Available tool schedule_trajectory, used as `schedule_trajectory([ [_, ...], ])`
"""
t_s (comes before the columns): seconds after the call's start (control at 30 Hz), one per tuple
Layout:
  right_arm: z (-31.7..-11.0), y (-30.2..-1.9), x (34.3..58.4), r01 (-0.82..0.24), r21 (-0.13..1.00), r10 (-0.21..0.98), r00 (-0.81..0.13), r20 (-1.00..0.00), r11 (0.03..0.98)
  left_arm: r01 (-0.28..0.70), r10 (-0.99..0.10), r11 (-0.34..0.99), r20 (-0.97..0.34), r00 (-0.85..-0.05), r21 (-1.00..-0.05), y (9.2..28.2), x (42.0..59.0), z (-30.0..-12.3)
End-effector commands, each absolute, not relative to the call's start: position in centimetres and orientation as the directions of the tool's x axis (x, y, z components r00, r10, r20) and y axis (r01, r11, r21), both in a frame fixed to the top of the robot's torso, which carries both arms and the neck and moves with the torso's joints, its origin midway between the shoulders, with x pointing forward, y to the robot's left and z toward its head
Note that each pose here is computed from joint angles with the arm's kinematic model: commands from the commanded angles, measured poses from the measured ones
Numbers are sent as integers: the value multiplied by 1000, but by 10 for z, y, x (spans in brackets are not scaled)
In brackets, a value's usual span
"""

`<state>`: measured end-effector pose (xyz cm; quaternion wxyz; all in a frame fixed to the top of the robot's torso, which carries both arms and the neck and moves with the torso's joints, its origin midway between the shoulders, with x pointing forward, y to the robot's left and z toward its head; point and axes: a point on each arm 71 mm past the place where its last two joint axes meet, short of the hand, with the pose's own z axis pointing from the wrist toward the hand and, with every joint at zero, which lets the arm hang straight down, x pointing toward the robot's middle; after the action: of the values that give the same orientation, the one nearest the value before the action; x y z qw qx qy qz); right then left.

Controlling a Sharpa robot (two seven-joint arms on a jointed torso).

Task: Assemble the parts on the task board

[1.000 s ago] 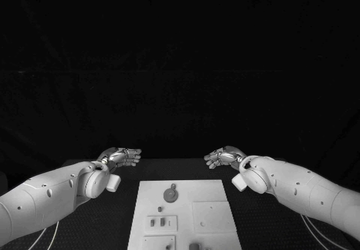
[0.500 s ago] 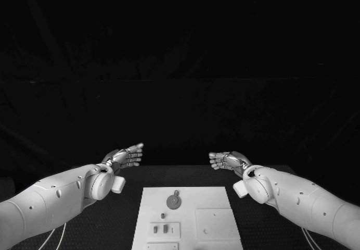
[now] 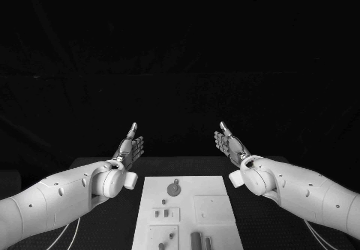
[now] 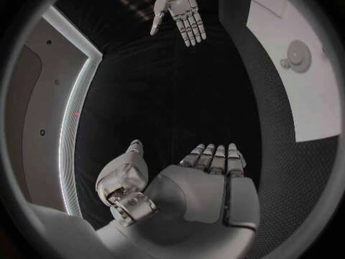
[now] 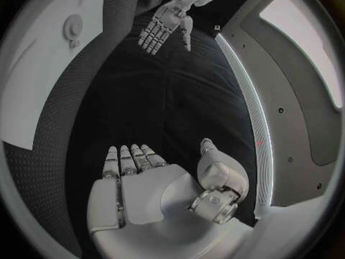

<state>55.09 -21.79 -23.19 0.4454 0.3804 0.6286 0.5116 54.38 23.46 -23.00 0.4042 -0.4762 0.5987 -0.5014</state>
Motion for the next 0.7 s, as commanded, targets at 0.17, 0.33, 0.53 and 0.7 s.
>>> schedule_trajectory([
  [0.17, -227, -208, 516, -26, 998, 991, -119, -59, 57, -44, -998, 14, -11, -68, -999, 213, 504, -229],
  [0.33, -226, -199, 487, -16, 1000, 998, -63, -15, 14, -17, -999, -3, 3, -36, -1000, 200, 478, -227],
  [0.53, -225, -194, 467, -3, 1000, 1000, -27, 6, -6, -3, -1000, -9, 9, -19, -1000, 193, 463, -225],
  [0.7, -224, -192, 462, 1, 1000, 1000, -17, 10, -10, -1, -1000, -10, 10, -17, -1000, 192, 462, -224],
])
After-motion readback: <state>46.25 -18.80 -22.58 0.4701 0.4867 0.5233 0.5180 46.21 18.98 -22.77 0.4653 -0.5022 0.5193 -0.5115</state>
